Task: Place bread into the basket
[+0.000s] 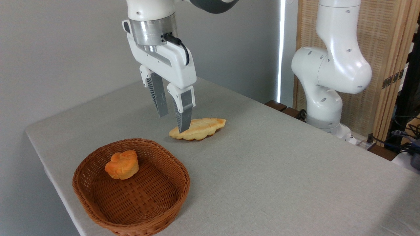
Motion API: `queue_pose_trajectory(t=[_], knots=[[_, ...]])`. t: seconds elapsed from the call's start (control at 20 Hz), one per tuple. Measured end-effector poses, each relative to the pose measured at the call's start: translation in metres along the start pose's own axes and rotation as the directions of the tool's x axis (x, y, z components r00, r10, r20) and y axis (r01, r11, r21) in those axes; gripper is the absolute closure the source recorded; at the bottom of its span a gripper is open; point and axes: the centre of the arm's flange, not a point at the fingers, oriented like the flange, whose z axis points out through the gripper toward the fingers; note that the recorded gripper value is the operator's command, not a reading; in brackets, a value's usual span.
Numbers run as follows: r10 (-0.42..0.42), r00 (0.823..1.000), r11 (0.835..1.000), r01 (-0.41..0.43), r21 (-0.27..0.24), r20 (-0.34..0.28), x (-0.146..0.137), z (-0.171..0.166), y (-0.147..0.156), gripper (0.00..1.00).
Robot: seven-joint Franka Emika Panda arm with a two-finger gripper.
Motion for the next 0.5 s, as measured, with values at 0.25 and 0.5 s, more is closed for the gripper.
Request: queue_pose_trajectory(t=[0.25,0.5], knots=[[0.093,0.996,0.996,-0.093,0.013,0.01,0.013,0.018,0.056,0.0],[0.204,0.978,0.979,-0.205,0.008,0.035,0.037,0.054,0.098,0.0]])
